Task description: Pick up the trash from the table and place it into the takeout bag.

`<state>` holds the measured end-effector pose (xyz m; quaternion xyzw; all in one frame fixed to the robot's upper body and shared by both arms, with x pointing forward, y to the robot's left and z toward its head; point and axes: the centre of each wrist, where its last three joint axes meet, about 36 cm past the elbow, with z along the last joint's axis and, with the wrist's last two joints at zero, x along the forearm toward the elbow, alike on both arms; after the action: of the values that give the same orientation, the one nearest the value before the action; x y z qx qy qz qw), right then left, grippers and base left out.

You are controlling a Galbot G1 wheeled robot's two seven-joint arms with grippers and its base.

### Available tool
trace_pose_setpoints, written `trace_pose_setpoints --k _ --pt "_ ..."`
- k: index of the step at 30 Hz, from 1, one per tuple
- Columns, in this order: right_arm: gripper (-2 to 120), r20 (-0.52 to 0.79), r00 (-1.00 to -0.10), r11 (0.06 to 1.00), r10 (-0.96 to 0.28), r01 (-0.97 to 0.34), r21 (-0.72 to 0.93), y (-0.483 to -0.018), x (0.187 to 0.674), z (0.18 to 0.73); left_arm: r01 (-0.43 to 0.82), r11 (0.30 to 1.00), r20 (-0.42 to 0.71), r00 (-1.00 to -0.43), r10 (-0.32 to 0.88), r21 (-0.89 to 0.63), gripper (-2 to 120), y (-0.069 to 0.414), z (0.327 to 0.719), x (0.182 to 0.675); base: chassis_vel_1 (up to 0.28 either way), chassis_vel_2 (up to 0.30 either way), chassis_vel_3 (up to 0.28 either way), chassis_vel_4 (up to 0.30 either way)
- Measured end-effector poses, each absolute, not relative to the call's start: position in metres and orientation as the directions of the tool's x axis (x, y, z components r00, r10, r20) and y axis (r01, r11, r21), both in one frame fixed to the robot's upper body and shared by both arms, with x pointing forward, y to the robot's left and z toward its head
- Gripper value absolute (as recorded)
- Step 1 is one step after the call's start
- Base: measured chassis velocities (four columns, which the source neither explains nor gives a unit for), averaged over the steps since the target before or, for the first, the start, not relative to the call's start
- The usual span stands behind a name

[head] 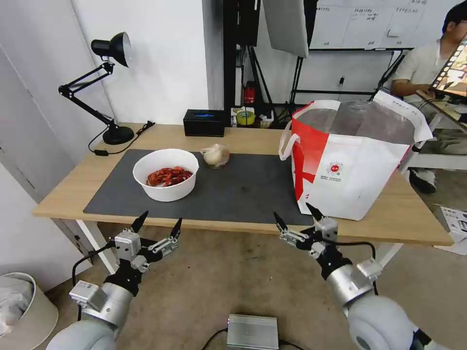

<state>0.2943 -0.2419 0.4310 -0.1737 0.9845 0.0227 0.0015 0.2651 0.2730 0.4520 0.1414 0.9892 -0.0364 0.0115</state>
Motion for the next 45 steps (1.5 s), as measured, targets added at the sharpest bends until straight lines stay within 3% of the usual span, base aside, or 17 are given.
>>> trace_pose_setpoints --k 15,31,45 --pt "100 -0.028 -0.95 0.95 -0.31 -0.311 0.035 -0.244 0.29 0.391 0.284 0.957 -0.011 -0.959 0.284 -0.064 100 0.272 0.429 0.266 0.0 0.0 0.0 0.0" --pt "100 -0.035 -0.953 0.952 -0.302 -0.304 0.036 -0.244 0.294 0.385 0.286 0.956 -0.002 -0.958 0.286 -0.069 100 0.271 0.42 0.271 0.0 0.0 0.0 0.0" --pt "100 -0.112 -0.934 0.926 -0.339 -0.353 0.137 -0.235 0.367 0.417 0.334 0.941 0.013 -0.942 0.335 -0.062 100 0.267 0.408 0.288 0.0 0.0 0.0 0.0"
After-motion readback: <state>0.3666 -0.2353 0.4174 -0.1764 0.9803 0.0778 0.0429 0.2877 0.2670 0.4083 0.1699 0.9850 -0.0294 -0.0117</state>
